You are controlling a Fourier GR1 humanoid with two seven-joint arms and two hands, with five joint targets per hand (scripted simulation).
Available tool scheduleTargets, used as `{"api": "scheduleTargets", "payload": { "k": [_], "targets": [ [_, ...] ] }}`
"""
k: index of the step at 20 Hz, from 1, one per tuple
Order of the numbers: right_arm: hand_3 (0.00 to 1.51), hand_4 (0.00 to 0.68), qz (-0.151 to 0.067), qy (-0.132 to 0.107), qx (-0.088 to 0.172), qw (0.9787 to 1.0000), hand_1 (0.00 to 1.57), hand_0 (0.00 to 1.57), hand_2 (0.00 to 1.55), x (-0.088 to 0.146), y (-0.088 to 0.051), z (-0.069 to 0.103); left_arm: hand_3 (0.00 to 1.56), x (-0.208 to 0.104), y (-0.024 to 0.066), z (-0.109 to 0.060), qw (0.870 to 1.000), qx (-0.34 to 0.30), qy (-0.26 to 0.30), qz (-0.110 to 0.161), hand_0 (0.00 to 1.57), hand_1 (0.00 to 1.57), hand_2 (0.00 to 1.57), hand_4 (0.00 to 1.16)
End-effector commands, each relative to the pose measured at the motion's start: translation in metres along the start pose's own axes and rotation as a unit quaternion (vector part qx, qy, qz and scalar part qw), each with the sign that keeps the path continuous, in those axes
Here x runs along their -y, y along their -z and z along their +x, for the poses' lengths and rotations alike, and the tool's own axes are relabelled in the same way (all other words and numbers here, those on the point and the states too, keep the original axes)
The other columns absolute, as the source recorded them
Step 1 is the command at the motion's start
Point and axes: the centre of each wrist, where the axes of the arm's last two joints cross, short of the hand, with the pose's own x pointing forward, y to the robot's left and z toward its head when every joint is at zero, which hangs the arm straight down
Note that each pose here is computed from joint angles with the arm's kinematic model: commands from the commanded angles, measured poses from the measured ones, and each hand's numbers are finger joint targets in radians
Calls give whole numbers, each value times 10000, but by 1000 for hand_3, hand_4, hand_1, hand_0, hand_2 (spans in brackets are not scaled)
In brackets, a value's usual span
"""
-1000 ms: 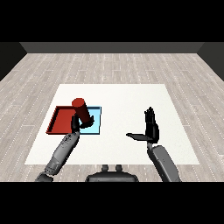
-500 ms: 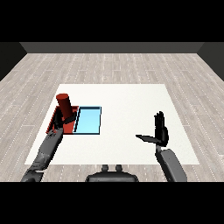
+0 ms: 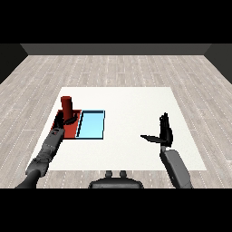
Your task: Pick the red can and put it in the red box
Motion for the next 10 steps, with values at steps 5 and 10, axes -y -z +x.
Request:
{"api": "scheduleTargets", "payload": {
  "k": [5,10],
  "targets": [
    [0,0,-84,81,-116,9999,0,0,0,32,82,-186,0,120,-211,-458,9866,-1375,863,-154,671,671,671,720],
    [0,0,-5,64,-7,10000,0,0,0,-33,168,-223,343,-150,-154,-571,9771,-2057,484,239,887,887,877,676]
  ]
}}
